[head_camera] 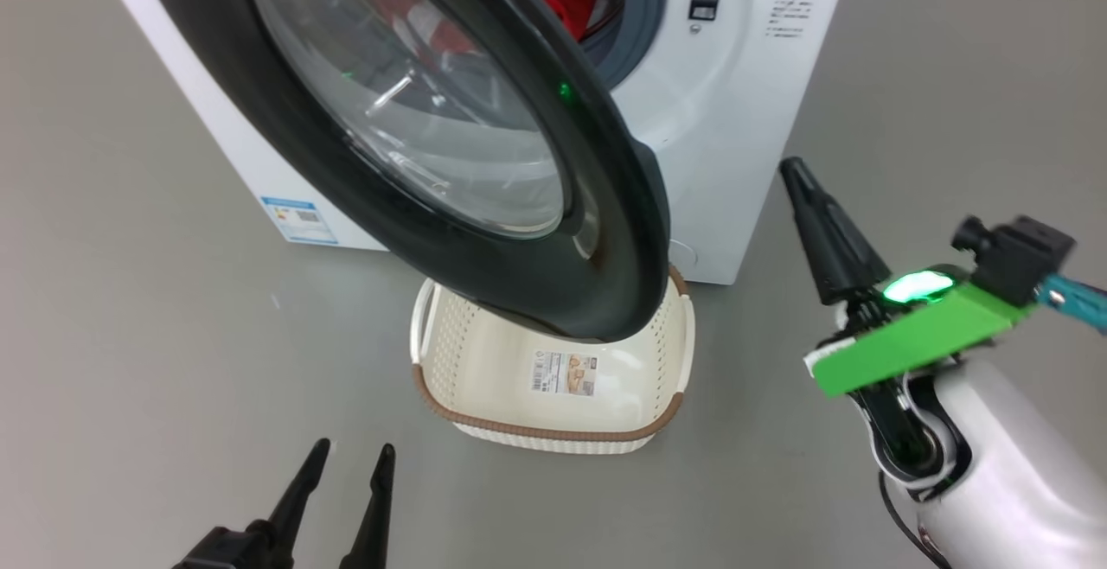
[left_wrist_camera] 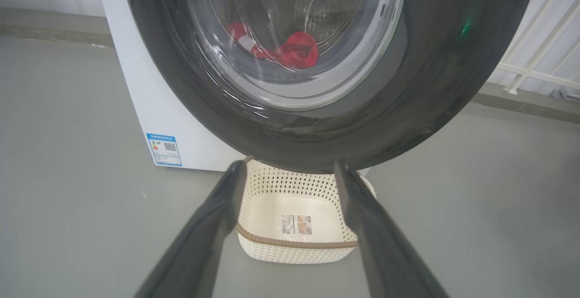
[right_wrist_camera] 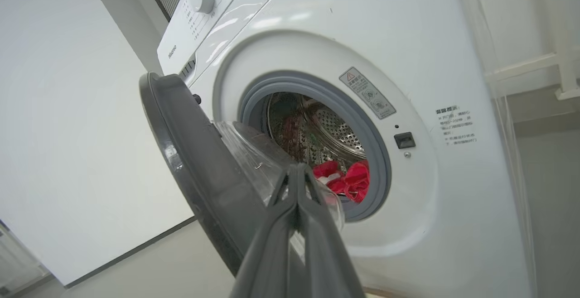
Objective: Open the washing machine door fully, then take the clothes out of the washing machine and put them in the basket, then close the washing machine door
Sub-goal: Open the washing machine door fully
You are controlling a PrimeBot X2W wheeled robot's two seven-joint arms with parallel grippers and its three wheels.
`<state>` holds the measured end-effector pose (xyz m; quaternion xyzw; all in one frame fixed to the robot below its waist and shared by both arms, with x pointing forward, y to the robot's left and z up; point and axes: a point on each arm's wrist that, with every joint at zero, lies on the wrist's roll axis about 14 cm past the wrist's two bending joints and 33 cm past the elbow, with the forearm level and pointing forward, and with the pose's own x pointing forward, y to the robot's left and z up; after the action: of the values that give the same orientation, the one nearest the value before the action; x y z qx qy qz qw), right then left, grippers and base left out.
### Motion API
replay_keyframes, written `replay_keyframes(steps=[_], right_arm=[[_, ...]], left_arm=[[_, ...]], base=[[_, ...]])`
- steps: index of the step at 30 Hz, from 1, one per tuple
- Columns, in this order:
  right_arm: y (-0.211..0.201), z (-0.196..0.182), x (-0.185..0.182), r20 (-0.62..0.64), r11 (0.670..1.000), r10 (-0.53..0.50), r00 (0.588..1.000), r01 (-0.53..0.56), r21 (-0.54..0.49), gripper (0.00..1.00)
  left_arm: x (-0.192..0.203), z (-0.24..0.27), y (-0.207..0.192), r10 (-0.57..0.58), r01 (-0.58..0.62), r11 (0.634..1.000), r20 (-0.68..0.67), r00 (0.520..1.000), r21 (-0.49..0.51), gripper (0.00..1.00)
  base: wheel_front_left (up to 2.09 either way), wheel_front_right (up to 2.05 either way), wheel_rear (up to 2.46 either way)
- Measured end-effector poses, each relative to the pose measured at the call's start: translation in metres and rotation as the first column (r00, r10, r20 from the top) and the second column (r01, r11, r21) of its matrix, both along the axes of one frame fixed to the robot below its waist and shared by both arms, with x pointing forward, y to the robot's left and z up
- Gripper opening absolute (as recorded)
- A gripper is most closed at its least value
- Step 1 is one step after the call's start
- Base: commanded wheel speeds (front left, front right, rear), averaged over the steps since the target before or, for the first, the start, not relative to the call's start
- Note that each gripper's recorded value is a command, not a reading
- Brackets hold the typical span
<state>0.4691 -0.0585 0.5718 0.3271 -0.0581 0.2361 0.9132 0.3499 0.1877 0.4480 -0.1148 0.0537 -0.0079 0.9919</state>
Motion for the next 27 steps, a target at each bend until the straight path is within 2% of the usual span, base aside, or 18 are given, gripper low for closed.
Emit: replay_keyframes(steps=[4, 8, 14, 15, 21, 27], right_arm=[[0.025, 0.001, 0.011, -0.116, 0.981, 0.152, 0.981, -0.136, 0.138, 0.00], [0.033, 0.004, 0.022, -0.171, 0.963, 0.245, 0.954, -0.218, 0.160, 0.00], [0.050, -0.007, 0.027, -0.294, 0.920, 0.385, 0.875, -0.340, 0.193, 0.00], [0.050, -0.007, 0.027, -0.294, 0.920, 0.385, 0.875, -0.340, 0.193, 0.00], [0.063, -0.010, 0.030, -0.370, 0.873, 0.487, 0.792, -0.425, 0.239, 0.00], [0.080, -0.029, 0.022, -0.458, 0.815, 0.577, 0.676, -0.508, 0.278, 0.00]], left_arm=[[0.000, -0.002, 0.002, 0.007, -0.007, 1.000, -0.008, 1.000, 0.001, 1.00], [0.003, -0.003, 0.002, 0.008, -0.008, 1.000, -0.011, 1.000, 0.000, 1.00], [0.007, -0.005, 0.004, 0.015, -0.015, 1.000, -0.017, 1.000, -0.005, 1.00], [0.007, -0.005, 0.004, 0.015, -0.015, 1.000, -0.017, 1.000, -0.005, 1.00], [0.009, -0.006, 0.004, 0.019, -0.019, 1.000, -0.020, 1.000, -0.009, 1.00], [0.008, -0.006, 0.008, 0.038, -0.039, 0.999, -0.023, 0.999, -0.019, 1.00]], base=[[0.00, 0.00, 0.00], [0.00, 0.00, 0.00], [0.00, 0.00, 0.00], [0.00, 0.00, 0.00], [0.00, 0.00, 0.00], [0.00, 0.00, 0.00]])
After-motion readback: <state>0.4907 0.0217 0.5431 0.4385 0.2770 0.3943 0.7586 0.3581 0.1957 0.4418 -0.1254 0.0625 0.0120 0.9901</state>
